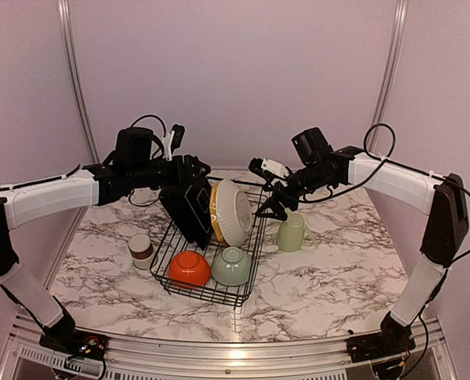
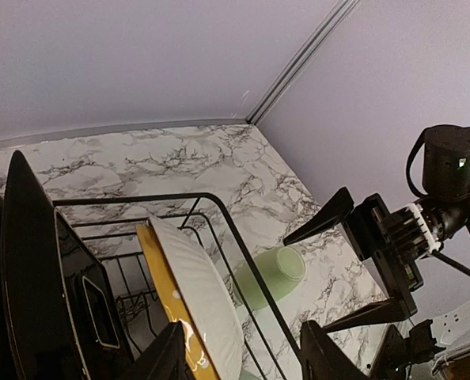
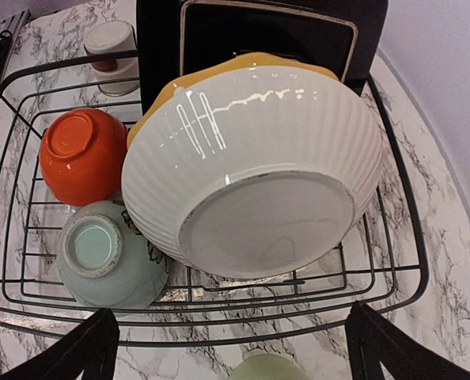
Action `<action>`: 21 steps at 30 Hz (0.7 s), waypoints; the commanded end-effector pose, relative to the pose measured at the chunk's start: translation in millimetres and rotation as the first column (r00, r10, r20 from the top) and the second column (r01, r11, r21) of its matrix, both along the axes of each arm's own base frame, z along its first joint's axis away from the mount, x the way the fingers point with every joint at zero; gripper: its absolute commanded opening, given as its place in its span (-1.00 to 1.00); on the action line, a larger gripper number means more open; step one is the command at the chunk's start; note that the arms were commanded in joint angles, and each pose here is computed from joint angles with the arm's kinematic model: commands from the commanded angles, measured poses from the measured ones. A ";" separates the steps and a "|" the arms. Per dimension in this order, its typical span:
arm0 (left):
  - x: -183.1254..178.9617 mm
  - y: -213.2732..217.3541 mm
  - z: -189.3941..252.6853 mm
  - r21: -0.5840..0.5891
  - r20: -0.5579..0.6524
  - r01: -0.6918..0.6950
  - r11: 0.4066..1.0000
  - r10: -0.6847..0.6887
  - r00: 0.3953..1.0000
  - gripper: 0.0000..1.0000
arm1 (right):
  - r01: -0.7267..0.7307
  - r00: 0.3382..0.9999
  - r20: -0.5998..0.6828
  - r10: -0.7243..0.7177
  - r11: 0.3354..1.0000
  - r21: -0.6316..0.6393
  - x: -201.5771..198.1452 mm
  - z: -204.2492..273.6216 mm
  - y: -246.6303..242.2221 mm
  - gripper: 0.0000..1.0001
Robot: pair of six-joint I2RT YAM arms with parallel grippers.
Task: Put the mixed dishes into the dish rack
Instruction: Grab the plate from the dish rack.
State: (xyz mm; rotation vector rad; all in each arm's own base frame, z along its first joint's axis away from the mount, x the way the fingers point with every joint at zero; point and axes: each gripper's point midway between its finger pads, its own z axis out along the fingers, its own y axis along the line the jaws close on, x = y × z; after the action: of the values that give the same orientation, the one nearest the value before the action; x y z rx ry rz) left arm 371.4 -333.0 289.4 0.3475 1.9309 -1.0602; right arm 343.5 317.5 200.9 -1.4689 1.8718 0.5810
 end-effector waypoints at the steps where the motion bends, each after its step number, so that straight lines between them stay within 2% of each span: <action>1: -15.4 5.8 -70.9 0.179 -0.138 0.054 0.982 -0.029 0.990 0.05 | -0.011 1.000 0.009 0.011 1.000 -0.005 -3.0 3.1 2.5 0.97; 11: -19.5 -5.9 -117.7 0.226 -0.201 0.116 0.967 -0.070 0.977 -0.04 | -0.011 1.000 -0.004 0.011 1.000 -0.013 -0.5 -1.5 7.1 0.97; 21: -18.3 -15.9 -139.1 0.244 -0.230 0.143 0.959 -0.087 0.969 -0.40 | -0.013 1.000 -0.006 0.013 1.000 -0.018 -2.4 -2.8 7.6 0.97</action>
State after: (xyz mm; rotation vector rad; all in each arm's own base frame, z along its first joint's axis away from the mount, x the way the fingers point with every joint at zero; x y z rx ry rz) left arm 362.6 -337.0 191.1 0.4645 2.1775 -0.9315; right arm 341.2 321.5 195.0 -1.4842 1.8786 0.5842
